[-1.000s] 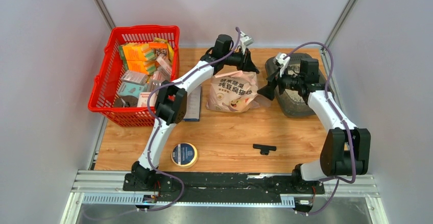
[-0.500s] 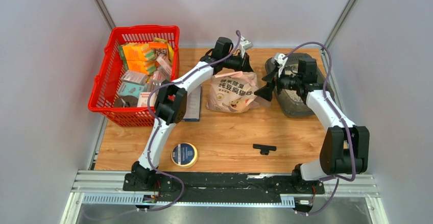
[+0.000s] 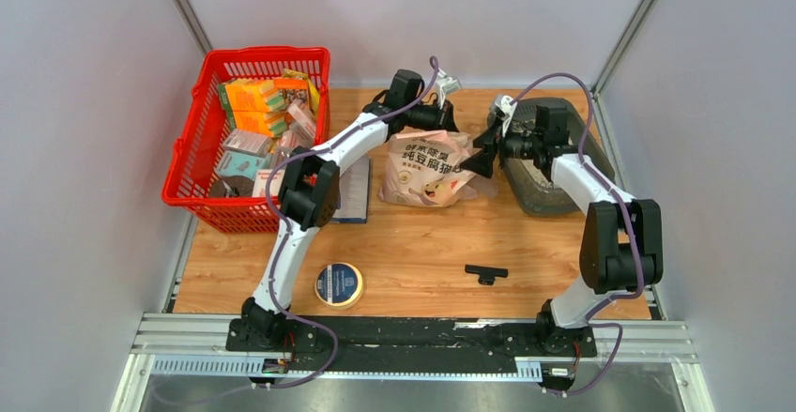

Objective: Fill the litter box with clean litter

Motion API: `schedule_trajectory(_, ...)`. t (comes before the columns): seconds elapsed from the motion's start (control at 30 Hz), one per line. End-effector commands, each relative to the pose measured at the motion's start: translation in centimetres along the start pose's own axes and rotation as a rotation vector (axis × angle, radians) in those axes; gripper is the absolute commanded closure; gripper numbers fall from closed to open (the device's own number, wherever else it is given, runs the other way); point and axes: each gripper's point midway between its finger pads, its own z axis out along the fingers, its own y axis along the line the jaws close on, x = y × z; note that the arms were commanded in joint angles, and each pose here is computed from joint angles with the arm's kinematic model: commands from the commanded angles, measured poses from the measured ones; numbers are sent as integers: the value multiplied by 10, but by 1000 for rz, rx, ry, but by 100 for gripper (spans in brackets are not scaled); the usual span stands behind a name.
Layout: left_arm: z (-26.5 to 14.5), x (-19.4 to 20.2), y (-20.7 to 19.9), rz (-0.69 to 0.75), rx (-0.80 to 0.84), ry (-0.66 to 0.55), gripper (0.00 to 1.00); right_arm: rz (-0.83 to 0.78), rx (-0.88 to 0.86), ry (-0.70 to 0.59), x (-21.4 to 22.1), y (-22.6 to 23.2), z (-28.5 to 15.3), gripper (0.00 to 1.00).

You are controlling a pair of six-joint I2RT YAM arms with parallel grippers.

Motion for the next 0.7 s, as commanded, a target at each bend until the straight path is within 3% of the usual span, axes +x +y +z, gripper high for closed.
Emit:
schedule_trajectory(0.0,-19,-28,-27,74,22,-26,81,-108,-64,-67,-34,3,6,24)
schedule_trajectory(0.33,-37,-37,-24,56,-26,-36,83,-107,-121,-45,-25,6,16,31)
schedule_trajectory(0.67,-63,-45,-12,58,-100,-52,85,-5,-155,-81,-22,6,26,44)
